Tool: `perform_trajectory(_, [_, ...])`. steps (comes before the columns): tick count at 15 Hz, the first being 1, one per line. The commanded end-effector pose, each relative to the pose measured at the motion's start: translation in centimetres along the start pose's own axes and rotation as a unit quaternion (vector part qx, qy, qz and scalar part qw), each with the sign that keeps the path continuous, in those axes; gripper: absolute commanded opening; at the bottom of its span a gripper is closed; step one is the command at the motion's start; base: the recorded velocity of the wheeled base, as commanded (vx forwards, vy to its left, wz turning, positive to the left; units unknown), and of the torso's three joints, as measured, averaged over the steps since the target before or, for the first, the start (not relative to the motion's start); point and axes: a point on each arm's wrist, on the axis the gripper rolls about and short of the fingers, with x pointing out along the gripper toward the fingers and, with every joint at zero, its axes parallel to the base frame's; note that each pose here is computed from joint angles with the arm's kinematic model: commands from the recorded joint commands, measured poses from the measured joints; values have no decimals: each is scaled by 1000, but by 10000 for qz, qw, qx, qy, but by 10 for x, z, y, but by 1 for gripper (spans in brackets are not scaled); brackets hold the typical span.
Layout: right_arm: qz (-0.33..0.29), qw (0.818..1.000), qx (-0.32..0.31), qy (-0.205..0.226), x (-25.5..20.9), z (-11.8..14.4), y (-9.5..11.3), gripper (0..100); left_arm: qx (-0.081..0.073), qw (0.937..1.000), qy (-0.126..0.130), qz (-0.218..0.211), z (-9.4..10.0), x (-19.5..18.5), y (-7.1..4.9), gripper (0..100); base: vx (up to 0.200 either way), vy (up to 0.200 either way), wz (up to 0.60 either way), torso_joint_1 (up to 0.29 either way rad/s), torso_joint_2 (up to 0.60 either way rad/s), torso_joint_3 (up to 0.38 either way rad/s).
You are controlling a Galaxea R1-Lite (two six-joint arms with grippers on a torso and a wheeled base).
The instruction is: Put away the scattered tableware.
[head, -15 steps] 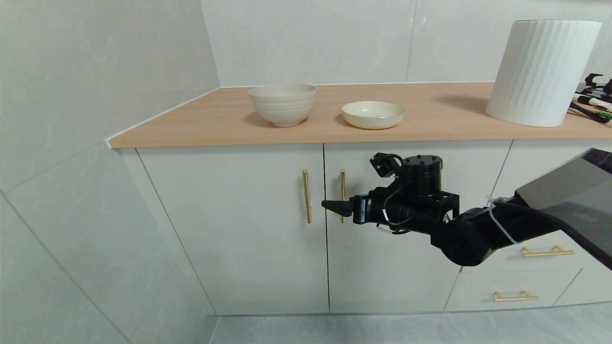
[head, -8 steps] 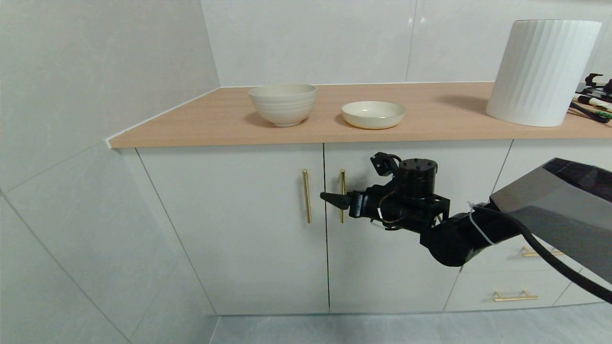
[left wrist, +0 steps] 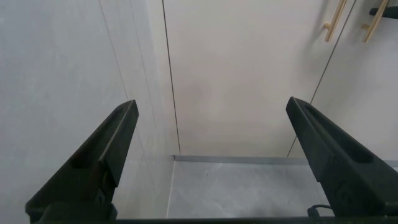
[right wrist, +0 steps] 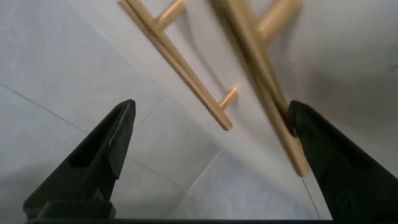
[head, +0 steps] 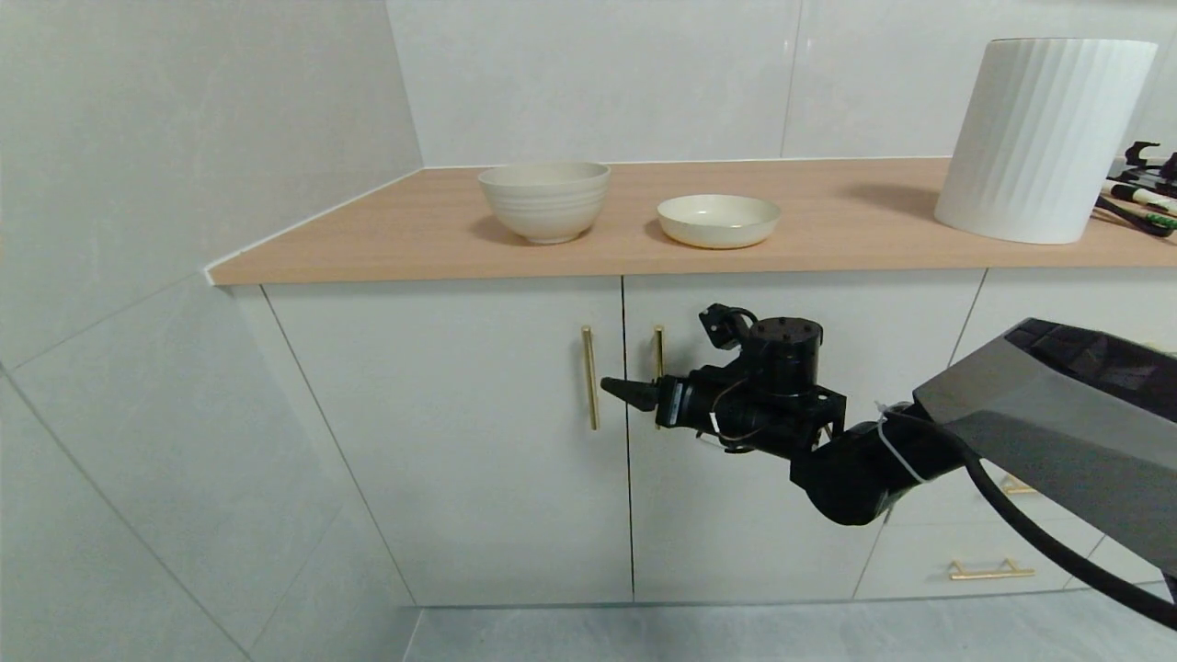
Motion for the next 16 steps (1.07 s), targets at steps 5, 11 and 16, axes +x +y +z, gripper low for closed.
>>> perform_trajectory(5, [215,9997,53,121,-7,-3,18,100,-1,10000,-1,5,0,0,0,100,0,0,0,0,0,0])
perform_trajectory(11, [805,9943,146,685,-43,-6,34,100,-1,10000,-1,5,0,0,0,100,0,0,0,0,0,0])
perform_trajectory(16, [1171,9887,167,923,-92,-9,53,100,-1,10000,-1,5,0,0,0,100,0,0,0,0,0,0])
